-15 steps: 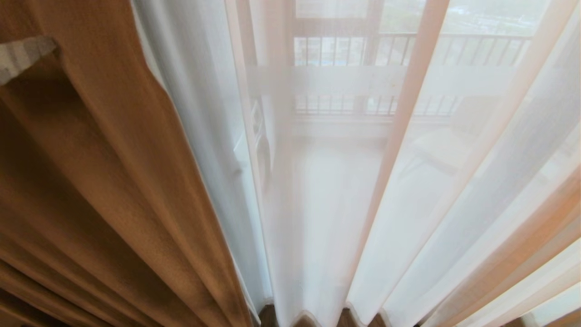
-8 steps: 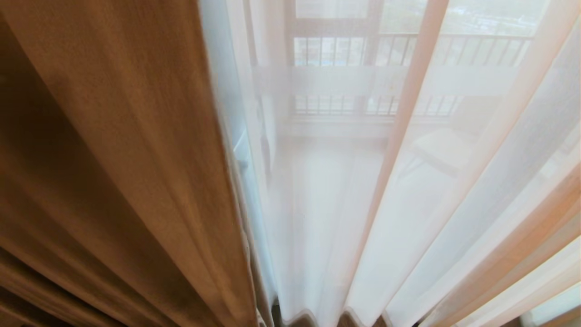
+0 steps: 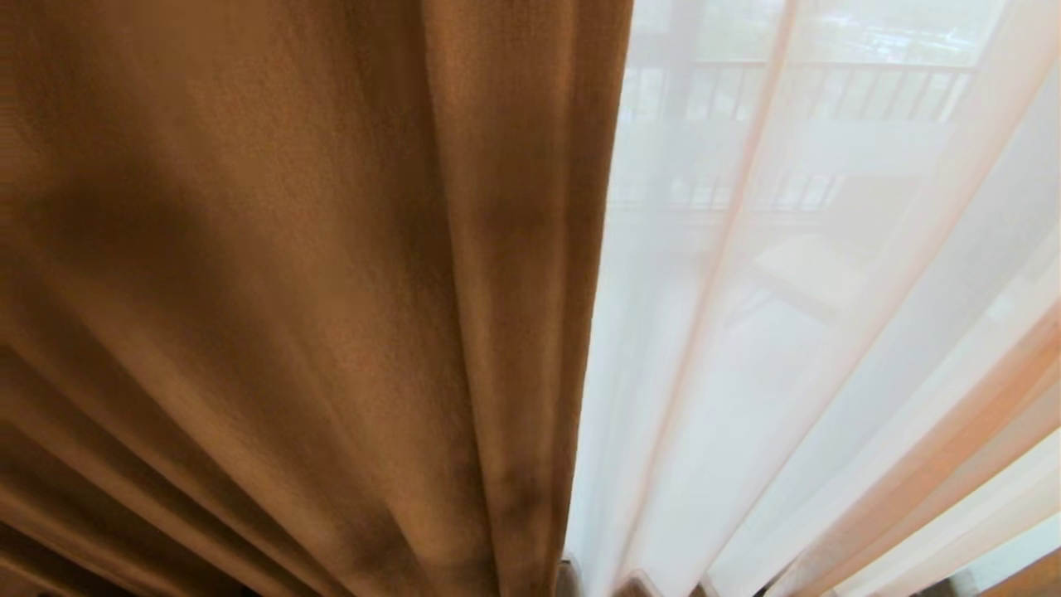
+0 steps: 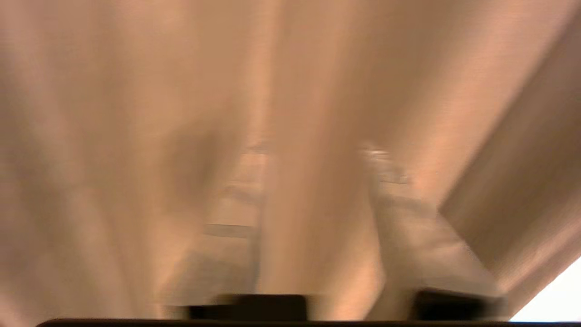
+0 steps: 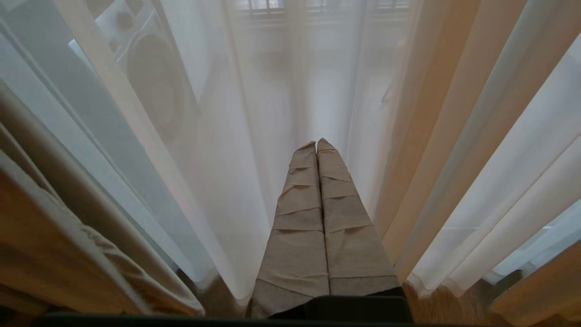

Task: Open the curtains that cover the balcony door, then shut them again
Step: Close the outer curtains on both sides

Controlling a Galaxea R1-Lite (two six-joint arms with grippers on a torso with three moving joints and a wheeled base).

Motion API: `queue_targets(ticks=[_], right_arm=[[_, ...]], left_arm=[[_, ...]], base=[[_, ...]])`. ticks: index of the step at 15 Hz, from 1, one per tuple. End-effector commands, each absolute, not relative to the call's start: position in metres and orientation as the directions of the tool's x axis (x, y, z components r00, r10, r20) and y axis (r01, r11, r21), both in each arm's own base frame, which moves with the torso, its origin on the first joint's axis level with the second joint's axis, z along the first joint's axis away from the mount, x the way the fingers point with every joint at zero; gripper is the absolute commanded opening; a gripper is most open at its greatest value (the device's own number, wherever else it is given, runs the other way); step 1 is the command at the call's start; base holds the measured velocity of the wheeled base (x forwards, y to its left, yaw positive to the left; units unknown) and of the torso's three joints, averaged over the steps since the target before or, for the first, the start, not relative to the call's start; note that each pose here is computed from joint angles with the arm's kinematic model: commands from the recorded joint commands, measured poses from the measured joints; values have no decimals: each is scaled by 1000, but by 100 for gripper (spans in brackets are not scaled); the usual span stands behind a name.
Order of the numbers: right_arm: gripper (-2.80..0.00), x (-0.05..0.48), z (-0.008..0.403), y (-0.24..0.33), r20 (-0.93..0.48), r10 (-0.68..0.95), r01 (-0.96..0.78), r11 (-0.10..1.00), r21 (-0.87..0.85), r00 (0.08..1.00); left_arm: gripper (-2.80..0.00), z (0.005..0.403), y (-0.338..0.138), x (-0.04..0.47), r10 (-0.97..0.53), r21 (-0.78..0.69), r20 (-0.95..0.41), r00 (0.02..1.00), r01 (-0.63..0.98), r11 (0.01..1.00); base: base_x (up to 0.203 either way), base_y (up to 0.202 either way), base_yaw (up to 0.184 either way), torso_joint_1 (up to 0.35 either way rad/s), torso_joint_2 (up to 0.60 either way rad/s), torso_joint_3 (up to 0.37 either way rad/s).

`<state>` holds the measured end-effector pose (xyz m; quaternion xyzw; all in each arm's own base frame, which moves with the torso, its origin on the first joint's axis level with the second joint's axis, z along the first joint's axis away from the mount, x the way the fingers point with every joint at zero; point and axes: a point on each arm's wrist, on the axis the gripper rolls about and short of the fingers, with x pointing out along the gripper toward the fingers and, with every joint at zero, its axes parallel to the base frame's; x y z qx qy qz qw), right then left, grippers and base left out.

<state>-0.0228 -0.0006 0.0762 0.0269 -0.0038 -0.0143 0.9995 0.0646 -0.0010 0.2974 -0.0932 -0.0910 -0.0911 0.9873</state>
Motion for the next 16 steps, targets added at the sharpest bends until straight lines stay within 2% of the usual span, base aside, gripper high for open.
queue_targets(ticks=[1, 11, 16], right_arm=[[-280, -23, 76, -1, 8, -29, 29, 998, 55, 1000], [-280, -23, 76, -1, 8, -29, 29, 998, 54, 1000], [-280, -23, 76, -1, 8, -29, 29, 998, 54, 1000]], left_arm=[[-280, 289, -1, 63, -165, -172, 180, 970, 196, 965], [-280, 232, -1, 60, -149, -151, 33, 988, 152, 977], [-280, 183, 1, 41, -17, -66, -37, 999, 14, 998]], base=[[0, 0, 0, 0, 0, 0], [0, 0, 0, 0, 0, 0], [0, 0, 0, 0, 0, 0]])
